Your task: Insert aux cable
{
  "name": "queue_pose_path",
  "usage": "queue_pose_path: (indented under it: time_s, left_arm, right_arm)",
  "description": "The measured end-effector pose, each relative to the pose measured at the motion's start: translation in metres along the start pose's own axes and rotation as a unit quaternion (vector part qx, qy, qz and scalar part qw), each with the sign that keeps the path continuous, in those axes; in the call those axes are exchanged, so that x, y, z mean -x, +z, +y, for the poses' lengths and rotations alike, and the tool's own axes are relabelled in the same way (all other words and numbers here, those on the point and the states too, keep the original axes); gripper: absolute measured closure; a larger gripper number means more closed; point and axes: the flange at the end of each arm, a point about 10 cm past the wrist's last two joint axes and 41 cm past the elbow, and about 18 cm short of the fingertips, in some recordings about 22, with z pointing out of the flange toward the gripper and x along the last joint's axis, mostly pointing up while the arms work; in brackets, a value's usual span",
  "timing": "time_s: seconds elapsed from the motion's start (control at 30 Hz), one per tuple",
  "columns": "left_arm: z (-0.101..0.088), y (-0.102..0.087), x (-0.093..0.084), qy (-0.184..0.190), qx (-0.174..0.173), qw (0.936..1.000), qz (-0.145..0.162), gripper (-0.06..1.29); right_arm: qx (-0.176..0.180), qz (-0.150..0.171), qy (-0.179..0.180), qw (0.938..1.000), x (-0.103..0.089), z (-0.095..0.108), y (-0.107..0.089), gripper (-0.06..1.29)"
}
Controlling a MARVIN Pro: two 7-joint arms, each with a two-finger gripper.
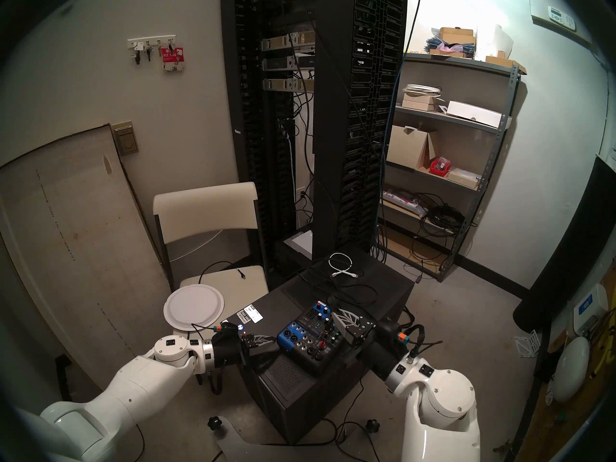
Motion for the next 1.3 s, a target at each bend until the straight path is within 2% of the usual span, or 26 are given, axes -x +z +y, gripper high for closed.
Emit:
queue_pose_path:
  time_s: [0.27,0.43,0.47,0.57,0.8,0.93,1.3]
  left_arm:
    - [-0.009,-0.018,-0.001,0.007,-0.033,0.9994,0.003,1.25]
    - [-0.014,-0.032,-0.018,0.029,-0.040,0.9986,0.021,1.25]
    - [-0.013,-0.035,-0.026,0.038,-0.034,0.9983,0.029,1.25]
    - [-0.010,-0.037,-0.033,0.048,-0.022,0.9978,0.040,1.25]
    - [0.012,-0.028,-0.053,0.066,0.025,0.9949,0.072,1.25]
    - [0.031,-0.017,-0.060,0.071,0.049,0.9928,0.083,1.25]
    - [0.064,0.002,-0.066,0.069,0.068,0.9928,0.071,1.25]
  right_arm:
    - [-0.010,0.000,-0.005,0.9999,-0.002,-0.003,0.002,1.25]
    - [-0.018,-0.001,-0.008,0.9998,-0.003,-0.005,0.003,1.25]
    - [-0.021,-0.002,-0.009,0.9997,-0.003,-0.006,0.004,1.25]
    - [-0.025,-0.003,-0.010,0.9996,-0.003,-0.007,0.004,1.25]
    - [-0.039,-0.010,-0.015,0.9991,-0.002,-0.011,0.006,1.25]
    - [-0.049,-0.017,-0.021,0.9984,-0.002,-0.014,0.006,1.25]
    - [-0.061,-0.032,-0.032,0.9971,0.000,-0.017,0.003,1.25]
